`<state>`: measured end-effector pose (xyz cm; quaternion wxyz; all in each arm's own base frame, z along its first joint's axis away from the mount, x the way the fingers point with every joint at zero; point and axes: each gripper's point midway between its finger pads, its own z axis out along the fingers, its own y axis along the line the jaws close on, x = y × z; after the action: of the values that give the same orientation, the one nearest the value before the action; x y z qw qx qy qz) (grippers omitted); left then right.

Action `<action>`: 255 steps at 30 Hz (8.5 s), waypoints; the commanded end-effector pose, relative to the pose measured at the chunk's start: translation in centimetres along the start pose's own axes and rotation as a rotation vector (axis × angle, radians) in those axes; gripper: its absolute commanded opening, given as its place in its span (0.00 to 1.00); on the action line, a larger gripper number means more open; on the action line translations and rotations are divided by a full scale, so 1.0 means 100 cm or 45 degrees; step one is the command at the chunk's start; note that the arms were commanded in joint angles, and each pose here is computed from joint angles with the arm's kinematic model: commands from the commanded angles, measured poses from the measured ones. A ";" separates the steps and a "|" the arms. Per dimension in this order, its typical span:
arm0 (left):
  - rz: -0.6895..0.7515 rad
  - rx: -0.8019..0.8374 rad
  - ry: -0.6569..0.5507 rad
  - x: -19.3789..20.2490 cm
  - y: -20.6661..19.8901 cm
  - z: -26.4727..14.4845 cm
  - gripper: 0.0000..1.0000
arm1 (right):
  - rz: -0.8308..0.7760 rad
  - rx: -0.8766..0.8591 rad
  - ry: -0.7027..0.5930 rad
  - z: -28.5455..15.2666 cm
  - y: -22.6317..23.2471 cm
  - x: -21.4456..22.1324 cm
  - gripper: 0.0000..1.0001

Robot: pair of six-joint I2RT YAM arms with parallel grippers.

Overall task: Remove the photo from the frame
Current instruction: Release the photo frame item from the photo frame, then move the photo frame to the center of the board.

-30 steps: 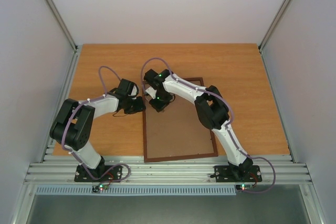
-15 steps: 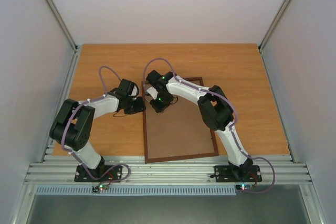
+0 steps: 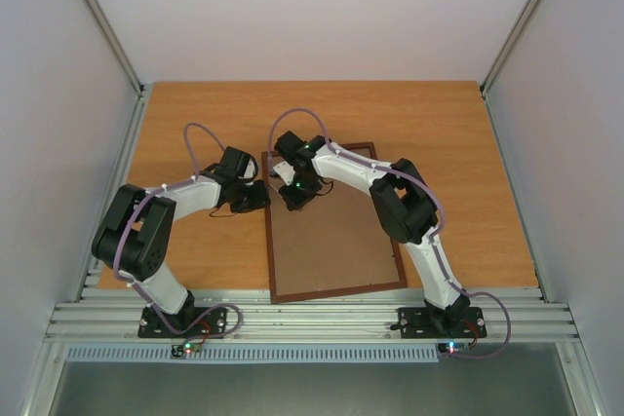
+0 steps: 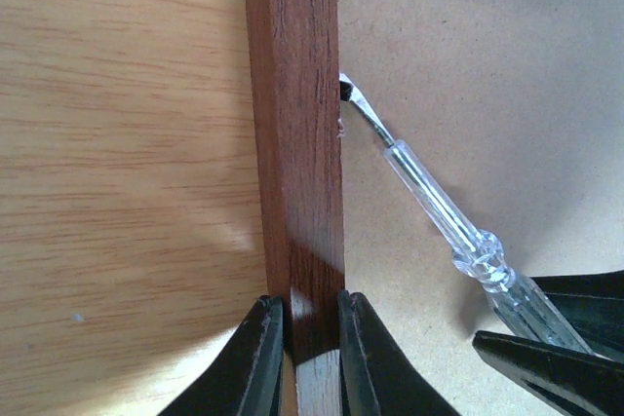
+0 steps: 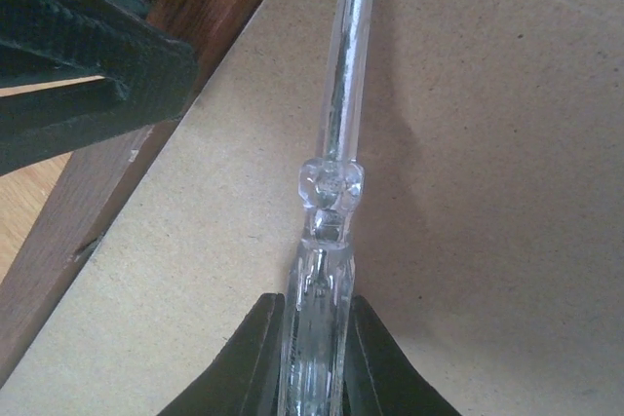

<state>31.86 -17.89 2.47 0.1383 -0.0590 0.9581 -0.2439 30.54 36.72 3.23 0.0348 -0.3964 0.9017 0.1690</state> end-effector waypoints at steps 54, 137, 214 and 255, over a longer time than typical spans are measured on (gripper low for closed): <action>0.044 -0.170 -0.042 -0.020 -0.007 -0.007 0.46 | 0.277 0.262 -0.503 -0.101 -0.060 0.098 0.01; 0.006 -0.356 -0.257 -0.062 0.067 -0.059 0.74 | 0.201 0.148 -0.574 -0.114 -0.039 0.099 0.01; -0.375 -0.135 -0.150 0.112 0.029 -0.034 0.03 | -0.062 0.067 -0.204 -0.084 0.017 0.107 0.01; 0.114 -0.556 0.039 0.069 0.064 -0.040 0.36 | -0.056 0.109 -0.228 -0.080 0.013 0.125 0.01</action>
<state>23.67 -12.75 1.92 0.1232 -0.0451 0.9896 -0.0594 21.59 25.96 8.01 0.1196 -0.3948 0.8966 0.1611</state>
